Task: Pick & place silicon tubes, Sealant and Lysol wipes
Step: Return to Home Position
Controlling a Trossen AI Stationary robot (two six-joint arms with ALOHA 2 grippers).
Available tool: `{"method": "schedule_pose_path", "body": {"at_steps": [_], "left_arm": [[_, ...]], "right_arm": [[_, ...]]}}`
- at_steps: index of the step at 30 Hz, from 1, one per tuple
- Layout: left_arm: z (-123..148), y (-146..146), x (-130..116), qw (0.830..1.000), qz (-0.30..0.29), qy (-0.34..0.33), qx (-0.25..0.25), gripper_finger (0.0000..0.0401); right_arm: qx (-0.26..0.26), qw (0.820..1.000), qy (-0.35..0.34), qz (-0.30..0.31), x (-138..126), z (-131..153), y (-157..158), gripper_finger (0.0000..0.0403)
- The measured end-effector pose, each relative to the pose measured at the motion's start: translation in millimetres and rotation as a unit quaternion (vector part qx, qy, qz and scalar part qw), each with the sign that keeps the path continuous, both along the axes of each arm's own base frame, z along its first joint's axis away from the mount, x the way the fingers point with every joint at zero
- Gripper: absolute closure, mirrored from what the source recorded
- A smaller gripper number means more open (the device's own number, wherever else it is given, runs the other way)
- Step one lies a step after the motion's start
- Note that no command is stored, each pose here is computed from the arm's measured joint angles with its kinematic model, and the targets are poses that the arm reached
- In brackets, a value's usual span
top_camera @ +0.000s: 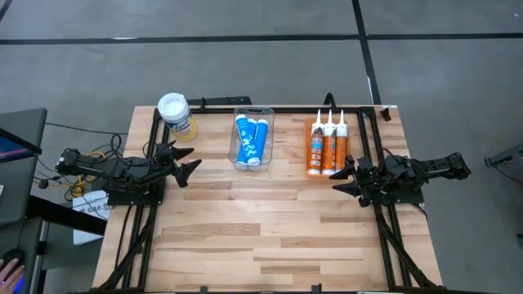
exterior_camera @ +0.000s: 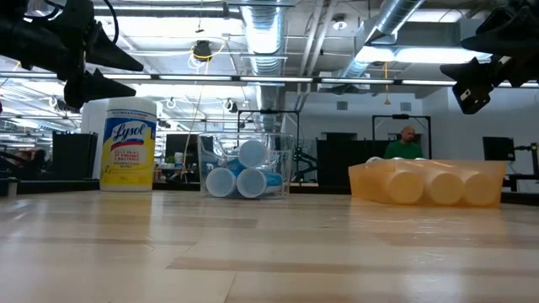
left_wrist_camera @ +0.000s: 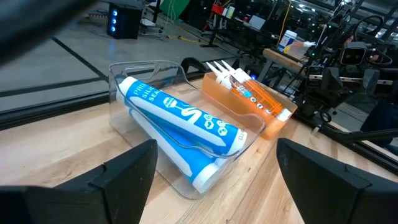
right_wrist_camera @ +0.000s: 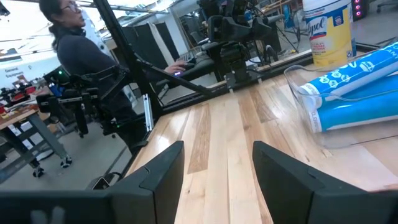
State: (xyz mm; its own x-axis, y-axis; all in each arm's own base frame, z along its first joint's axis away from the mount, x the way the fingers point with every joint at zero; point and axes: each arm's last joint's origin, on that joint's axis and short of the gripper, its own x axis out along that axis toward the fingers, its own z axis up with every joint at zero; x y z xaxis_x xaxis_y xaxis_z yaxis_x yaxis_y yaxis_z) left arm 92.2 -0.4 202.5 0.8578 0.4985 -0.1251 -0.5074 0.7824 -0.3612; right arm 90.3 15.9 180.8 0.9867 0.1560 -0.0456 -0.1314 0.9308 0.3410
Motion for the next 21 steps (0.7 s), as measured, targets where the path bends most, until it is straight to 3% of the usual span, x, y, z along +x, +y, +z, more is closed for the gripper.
{"method": "schedule_pose_path", "body": {"at_steps": [21], "left_arm": [[0.0, 0.0, 0.0, 1.0, 0.0, 0.0, 0.0, 0.008]], "right_arm": [[0.0, 1.0, 0.0, 0.0, 0.0, 0.1, 0.0, 0.0219]]}}
